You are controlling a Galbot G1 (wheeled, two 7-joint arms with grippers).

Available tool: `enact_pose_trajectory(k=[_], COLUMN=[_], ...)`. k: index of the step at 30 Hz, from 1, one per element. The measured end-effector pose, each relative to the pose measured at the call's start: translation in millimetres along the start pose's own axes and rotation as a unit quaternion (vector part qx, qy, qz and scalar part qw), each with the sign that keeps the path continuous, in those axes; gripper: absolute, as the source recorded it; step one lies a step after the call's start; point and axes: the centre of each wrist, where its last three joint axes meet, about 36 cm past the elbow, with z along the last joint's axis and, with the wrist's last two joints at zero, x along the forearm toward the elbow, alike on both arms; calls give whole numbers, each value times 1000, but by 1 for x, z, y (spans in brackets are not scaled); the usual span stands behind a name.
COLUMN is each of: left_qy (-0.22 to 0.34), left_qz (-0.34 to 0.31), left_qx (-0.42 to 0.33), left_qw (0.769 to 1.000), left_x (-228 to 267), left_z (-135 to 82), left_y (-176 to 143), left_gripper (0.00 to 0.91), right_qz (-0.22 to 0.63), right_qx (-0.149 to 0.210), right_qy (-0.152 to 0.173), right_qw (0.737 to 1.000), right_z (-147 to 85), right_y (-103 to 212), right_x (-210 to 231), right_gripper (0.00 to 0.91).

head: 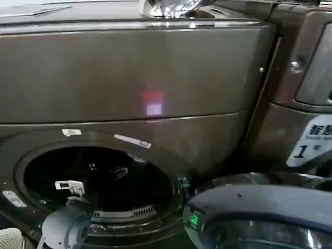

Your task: Grasp the clothes from the dryer.

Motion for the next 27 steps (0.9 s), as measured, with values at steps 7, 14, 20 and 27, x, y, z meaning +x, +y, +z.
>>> enact_pose_trajectory(k=[7, 14, 20, 27], left_qy=[-3, -8, -18, -18], left_qz=[3, 3, -2, -10], left_qx=[0, -3, -7, -8], left_qw=[1000, 1000, 1000, 1000], left_x=[-12, -49, -92, -143], left_z=[0, -1, -9, -15], left_y=[-2, -3, -3, -3], left_gripper=[907, 907, 907, 907], right_qz=[9, 15, 19, 28], right_qx=[9, 17, 22, 26], right_qy=[3, 2, 4, 12], right_qw=[1000, 1000, 1000, 999], right_z=[-8, -14, -20, -24], right_y=[-3, -8, -9, -6], right_x=[-2, -2, -3, -3], right_gripper=[907, 907, 907, 907])
